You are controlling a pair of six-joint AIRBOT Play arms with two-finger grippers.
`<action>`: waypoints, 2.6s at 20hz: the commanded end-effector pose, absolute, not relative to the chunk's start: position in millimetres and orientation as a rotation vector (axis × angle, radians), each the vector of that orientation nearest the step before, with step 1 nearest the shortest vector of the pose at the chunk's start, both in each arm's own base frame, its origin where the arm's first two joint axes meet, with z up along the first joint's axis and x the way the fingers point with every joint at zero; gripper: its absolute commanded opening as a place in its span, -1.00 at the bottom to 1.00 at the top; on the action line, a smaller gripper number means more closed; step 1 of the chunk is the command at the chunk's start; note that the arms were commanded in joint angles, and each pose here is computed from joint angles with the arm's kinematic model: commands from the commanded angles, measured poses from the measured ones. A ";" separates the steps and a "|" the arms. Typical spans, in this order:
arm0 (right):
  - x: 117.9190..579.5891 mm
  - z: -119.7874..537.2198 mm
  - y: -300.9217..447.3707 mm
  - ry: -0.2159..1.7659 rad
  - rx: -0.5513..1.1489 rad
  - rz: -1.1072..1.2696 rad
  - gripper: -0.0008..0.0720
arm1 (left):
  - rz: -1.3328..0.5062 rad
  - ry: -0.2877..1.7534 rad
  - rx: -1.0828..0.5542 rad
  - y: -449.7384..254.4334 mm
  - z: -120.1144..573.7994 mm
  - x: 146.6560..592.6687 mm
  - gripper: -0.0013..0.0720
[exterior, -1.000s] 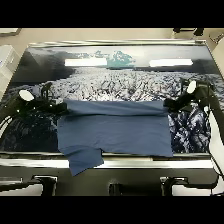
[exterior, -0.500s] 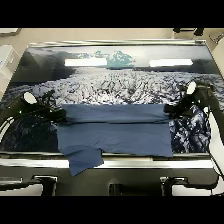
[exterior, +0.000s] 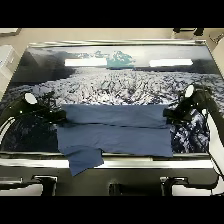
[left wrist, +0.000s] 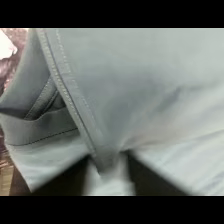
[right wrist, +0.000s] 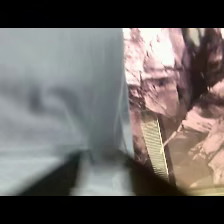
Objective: Fold the clothes and pants, and hang the long-sleeved shirts on hangers.
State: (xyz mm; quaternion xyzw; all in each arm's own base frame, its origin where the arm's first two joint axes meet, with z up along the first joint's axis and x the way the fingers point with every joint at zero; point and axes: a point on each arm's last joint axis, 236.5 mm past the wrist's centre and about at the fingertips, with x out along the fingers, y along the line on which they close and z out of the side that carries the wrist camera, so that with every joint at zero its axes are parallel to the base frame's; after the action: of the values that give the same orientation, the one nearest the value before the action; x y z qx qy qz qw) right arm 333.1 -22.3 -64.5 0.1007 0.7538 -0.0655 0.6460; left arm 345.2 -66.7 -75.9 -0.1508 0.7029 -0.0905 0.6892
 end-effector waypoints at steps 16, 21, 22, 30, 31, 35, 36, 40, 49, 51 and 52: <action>269.2 -24.1 -73.2 1.770 0.532 -0.159 0.53 | -0.326 1.832 -0.655 -82.5 -107.4 145.2 0.45; 265.8 -23.3 -72.8 1.785 0.518 -0.143 0.53 | -0.315 1.744 -0.691 -89.1 -109.7 166.7 0.42; 265.9 -23.4 -72.8 1.785 0.518 -0.143 0.53 | -0.316 1.730 -0.682 -91.4 -111.0 170.1 0.42; 232.5 -43.6 -60.4 1.883 0.530 -0.125 0.54 | -0.374 1.742 -0.568 -113.4 -115.4 166.5 -0.92; 222.0 -50.7 -58.1 1.896 0.525 -0.130 0.54 | -0.398 1.756 -0.560 -114.6 -113.5 162.1 -0.92; 179.8 -78.7 -25.5 1.944 0.560 -0.027 0.60 | -0.417 1.764 -0.549 -115.1 -112.3 159.1 -0.91; 173.2 -85.2 -18.6 1.952 0.572 -0.003 0.63 | -0.415 1.763 -0.551 -114.7 -112.2 159.5 -0.92; 171.6 -107.0 -6.4 1.907 0.617 0.003 0.67 | -0.413 1.762 -0.555 -114.1 -112.1 159.8 -0.92; 183.8 -120.3 3.7 1.828 0.703 -0.034 -0.89 | -0.422 1.763 -0.550 -114.4 -111.6 159.1 -0.91; 182.9 -114.2 7.3 1.841 0.701 0.005 -0.89 | -0.435 1.770 -0.529 -112.7 -108.5 158.7 -0.92; 184.8 -109.6 7.1 1.845 0.701 0.014 -0.89 | -0.441 1.765 -0.509 -110.4 -105.1 161.0 -0.92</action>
State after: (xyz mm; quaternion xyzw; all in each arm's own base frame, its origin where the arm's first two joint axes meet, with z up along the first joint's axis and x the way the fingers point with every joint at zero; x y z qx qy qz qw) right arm 180.1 7.2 -114.0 0.2971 0.7823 -0.0006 0.5474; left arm 160.2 -112.3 -110.5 -0.2282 0.7559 -0.1818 0.5861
